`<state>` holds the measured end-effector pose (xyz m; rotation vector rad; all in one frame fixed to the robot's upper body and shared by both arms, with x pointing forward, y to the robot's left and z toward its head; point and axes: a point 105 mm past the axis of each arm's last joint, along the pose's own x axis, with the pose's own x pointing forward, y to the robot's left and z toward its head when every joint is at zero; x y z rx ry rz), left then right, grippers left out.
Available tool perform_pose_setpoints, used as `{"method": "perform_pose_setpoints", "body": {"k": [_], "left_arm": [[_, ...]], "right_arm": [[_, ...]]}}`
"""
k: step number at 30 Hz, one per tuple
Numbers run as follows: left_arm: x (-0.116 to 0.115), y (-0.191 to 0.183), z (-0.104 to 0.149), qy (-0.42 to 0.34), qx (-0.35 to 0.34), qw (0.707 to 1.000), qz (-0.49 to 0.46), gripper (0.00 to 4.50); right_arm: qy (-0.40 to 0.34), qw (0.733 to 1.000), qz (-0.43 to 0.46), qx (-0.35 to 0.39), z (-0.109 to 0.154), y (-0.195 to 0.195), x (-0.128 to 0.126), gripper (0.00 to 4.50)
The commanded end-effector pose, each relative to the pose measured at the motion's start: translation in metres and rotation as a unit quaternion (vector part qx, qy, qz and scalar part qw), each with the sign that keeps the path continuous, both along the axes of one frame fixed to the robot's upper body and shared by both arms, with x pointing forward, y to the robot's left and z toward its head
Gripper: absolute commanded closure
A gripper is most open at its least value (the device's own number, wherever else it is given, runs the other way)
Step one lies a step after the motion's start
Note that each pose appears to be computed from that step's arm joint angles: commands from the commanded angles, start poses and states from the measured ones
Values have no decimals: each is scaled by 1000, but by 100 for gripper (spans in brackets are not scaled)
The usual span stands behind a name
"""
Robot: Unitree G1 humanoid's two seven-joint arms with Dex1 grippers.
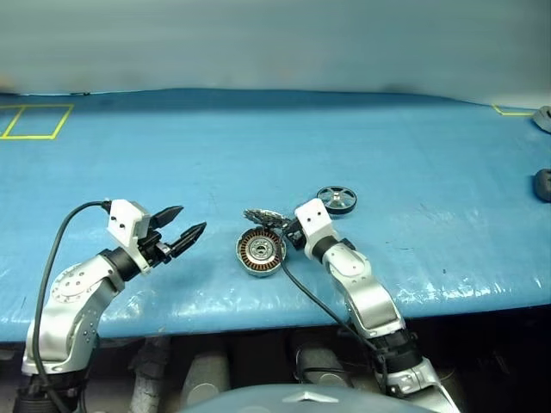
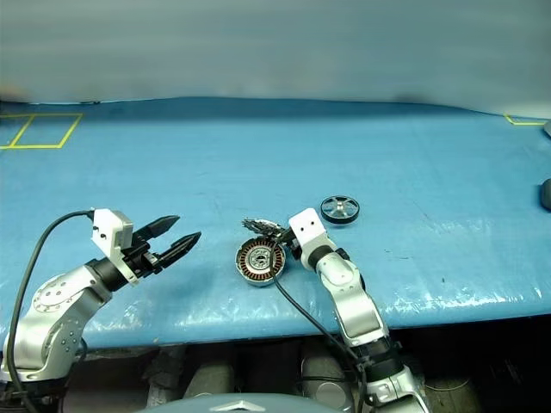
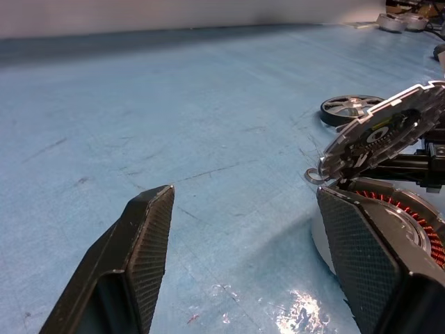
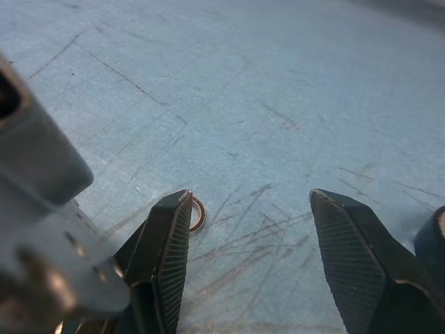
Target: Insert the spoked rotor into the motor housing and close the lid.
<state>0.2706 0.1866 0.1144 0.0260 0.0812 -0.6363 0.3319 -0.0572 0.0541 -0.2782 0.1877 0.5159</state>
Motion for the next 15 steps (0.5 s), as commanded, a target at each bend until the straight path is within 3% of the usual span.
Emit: {"method": "perform_pose_setpoints", "body": {"k": [1,15], "left_arm": [[-1,-6,9,-22,1,1000,-7,99],[-3,-4,4,-7,13,1000,-3,99]], "right_arm": [[-6,999,33,9,5,17,2,166],[11,998,53,14,-6,28,3,166]]}}
